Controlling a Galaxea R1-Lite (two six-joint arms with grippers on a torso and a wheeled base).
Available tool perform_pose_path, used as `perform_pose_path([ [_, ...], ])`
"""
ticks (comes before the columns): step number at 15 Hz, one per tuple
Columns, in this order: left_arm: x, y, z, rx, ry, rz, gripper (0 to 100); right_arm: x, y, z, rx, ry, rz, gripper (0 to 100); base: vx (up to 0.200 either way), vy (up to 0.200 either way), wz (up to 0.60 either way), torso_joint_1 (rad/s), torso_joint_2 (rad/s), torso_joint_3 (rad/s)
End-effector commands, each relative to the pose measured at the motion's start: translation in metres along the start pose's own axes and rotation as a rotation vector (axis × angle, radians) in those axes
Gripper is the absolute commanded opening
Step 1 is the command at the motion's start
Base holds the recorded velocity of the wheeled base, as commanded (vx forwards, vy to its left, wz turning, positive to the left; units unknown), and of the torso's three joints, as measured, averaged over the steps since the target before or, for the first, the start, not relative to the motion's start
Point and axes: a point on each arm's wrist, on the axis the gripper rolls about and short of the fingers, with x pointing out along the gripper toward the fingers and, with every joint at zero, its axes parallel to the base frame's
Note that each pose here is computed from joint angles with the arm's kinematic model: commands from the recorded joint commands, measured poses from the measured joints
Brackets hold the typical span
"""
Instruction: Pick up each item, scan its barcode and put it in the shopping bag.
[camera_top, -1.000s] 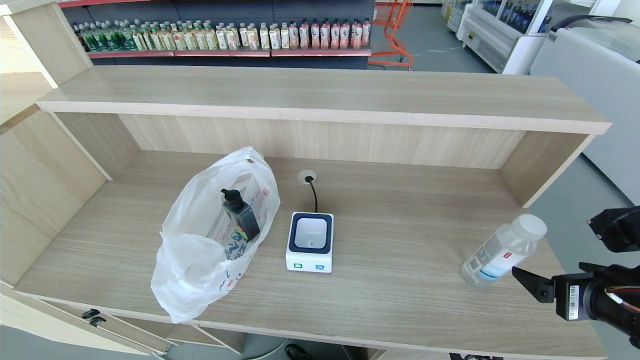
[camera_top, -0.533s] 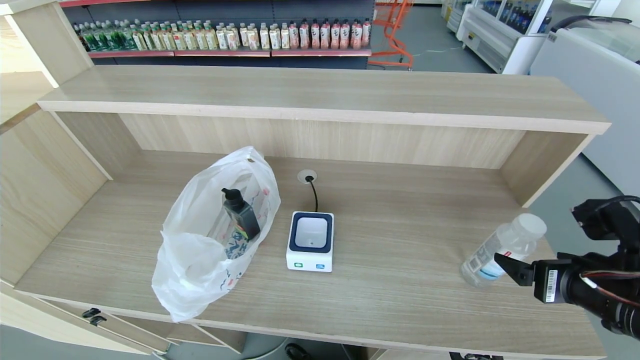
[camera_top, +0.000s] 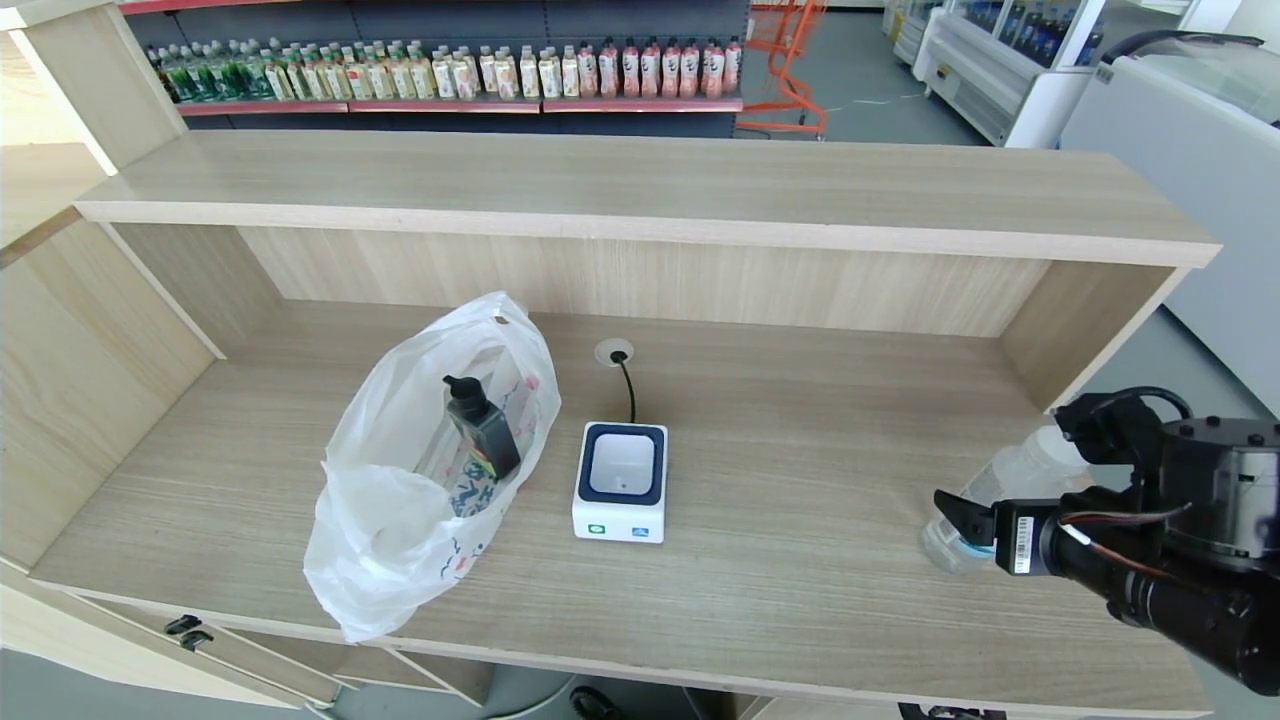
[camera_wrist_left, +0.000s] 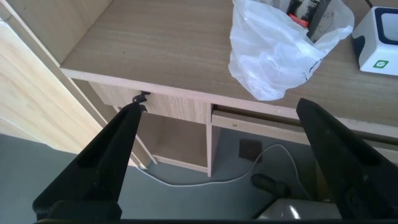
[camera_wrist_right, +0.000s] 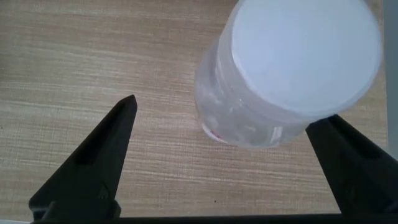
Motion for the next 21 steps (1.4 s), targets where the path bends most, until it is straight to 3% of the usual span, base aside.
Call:
perform_pose_path([
  [1,0.0,0.0,0.0,0.0,0.0,0.0,100,0.013,0.004,-0.007,-0.014,0.043,0.01,100,0.0,0.0,0.0,0.0,0.0,0.0],
  [12,0.0,0.0,0.0,0.0,0.0,0.0,100,0.028,0.01,0.005,-0.046,-0.02,0.059,100,0.0,0.0,0.0,0.0,0.0,0.0],
  [15,0.0,0.0,0.0,0.0,0.0,0.0,100,0.032,0.011,0.002,-0.051,-0.007,0.06,100,0.0,0.0,0.0,0.0,0.0,0.0],
  [21,0.0,0.0,0.0,0.0,0.0,-0.001,100,0.049,0.016,0.0,-0.07,-0.066,0.065,100,0.0,0.0,0.0,0.0,0.0,0.0],
])
